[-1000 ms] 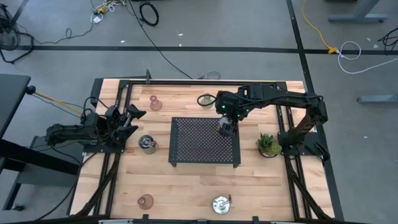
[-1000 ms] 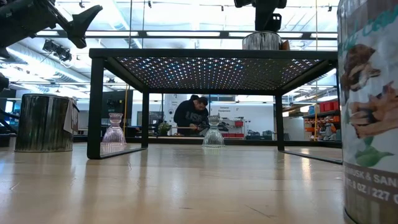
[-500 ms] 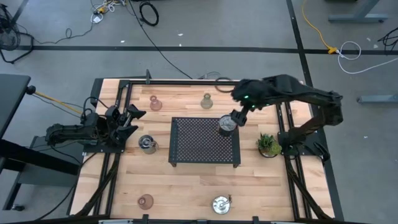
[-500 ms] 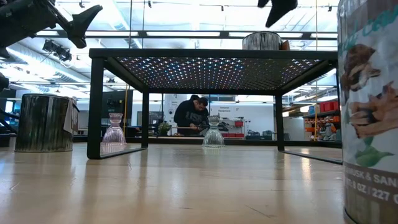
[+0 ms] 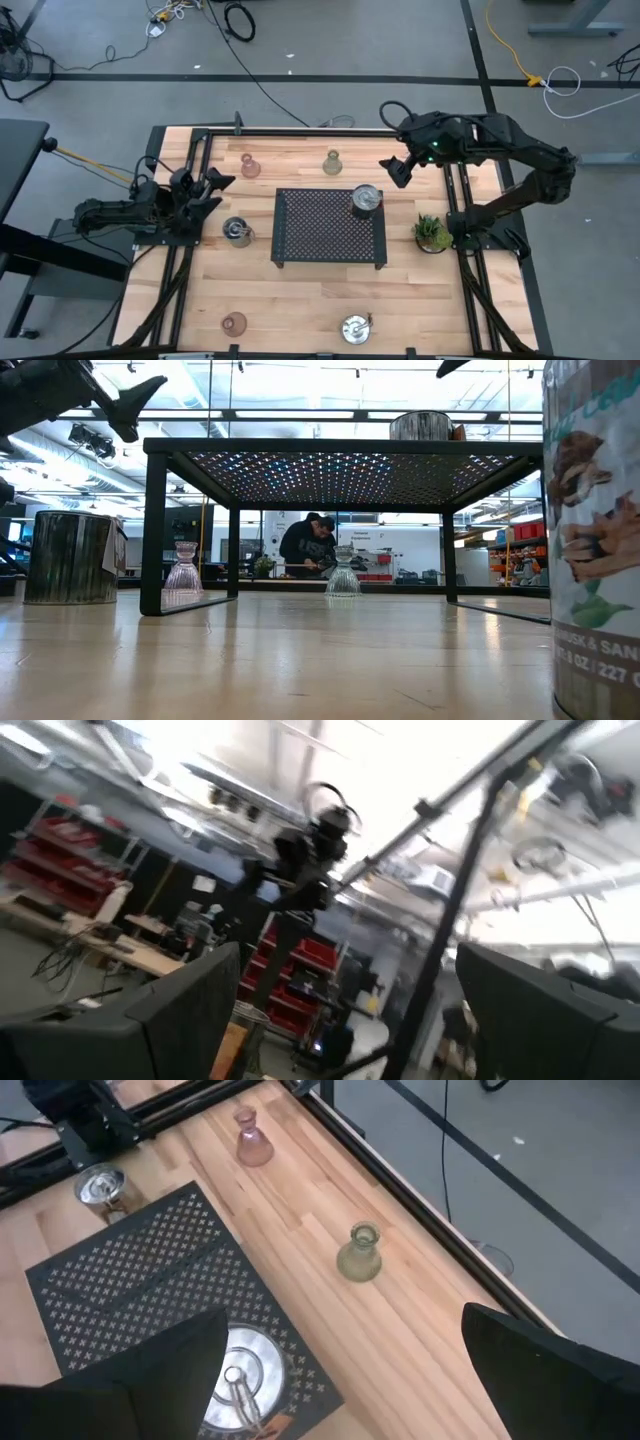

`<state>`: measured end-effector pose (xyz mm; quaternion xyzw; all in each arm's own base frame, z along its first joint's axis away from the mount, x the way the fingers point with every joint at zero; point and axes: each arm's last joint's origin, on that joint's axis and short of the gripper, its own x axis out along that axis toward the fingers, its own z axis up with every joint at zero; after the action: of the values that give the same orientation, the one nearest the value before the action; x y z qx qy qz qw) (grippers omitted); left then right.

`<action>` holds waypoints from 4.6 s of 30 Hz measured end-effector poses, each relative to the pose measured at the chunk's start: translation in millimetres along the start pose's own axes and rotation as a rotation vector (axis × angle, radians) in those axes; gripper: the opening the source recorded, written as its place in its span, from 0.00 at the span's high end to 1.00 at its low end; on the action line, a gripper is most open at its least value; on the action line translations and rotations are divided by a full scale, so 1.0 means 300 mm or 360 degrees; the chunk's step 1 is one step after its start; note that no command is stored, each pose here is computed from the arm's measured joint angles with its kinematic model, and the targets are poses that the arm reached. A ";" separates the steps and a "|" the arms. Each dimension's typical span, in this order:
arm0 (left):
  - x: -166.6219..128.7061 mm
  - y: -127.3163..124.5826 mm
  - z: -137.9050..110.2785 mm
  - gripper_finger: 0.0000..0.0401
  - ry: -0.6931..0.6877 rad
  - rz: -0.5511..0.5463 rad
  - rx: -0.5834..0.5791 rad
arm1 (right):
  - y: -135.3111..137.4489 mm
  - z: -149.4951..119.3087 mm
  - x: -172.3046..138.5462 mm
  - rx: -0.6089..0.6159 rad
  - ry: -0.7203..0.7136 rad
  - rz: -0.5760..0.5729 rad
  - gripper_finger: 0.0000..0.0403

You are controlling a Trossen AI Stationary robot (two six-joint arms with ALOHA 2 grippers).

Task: Pick & Place candle stick holders
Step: Put the top brown scented candle on the shelf aligned with the other scented candle

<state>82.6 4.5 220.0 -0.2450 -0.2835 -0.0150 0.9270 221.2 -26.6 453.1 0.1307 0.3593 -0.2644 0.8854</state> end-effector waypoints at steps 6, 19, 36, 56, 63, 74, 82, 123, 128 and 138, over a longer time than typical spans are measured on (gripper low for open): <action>-0.002 0.017 0.007 0.07 -0.0142 0.0262 -0.0094 | 0.003 0.000 0.004 -0.0009 0.0011 0.0015 0.01; 0.022 -0.004 0.075 0.07 -0.0120 0.0605 -0.0047 | 0.003 0.000 0.004 -0.0002 0.0011 0.0013 0.01; 0.314 -0.234 0.427 0.07 0.1091 0.1338 -0.0027 | 0.001 0.009 0.005 -0.0063 -0.0025 0.0017 0.01; 0.506 -0.184 0.213 0.07 0.2380 0.1858 -0.0327 | 0.000 0.005 0.006 -0.0287 -0.0005 0.0014 0.01; 0.511 -0.195 0.201 0.07 0.2367 0.1827 -0.0358 | -0.002 0.001 0.006 -0.0301 0.0015 0.0007 0.01; 0.501 -0.220 0.192 0.07 0.2370 0.1802 -0.0144 | -0.002 0.001 0.006 -0.0330 0.0016 0.0007 0.01; 0.505 -0.233 0.184 0.03 0.2361 0.1771 -0.0185 | -0.002 0.001 0.006 -0.0336 0.0016 0.0007 0.01; 0.397 -0.120 -0.266 0.00 0.2954 0.2178 0.0147 | -0.001 -0.017 0.005 -0.0410 0.0128 0.0110 0.01; 0.381 -0.115 -0.299 0.00 0.2909 0.2121 0.0101 | -0.001 -0.018 0.005 -0.0432 0.0129 0.0117 0.01; 0.358 -0.099 -0.313 0.01 0.2917 0.2111 0.0181 | -0.001 -0.017 0.005 -0.0435 0.0128 0.0117 0.01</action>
<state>216.3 -53.3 222.9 -0.2011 0.6882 0.3186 0.6201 219.0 -25.1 448.5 0.0327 0.4221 -0.1750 0.8889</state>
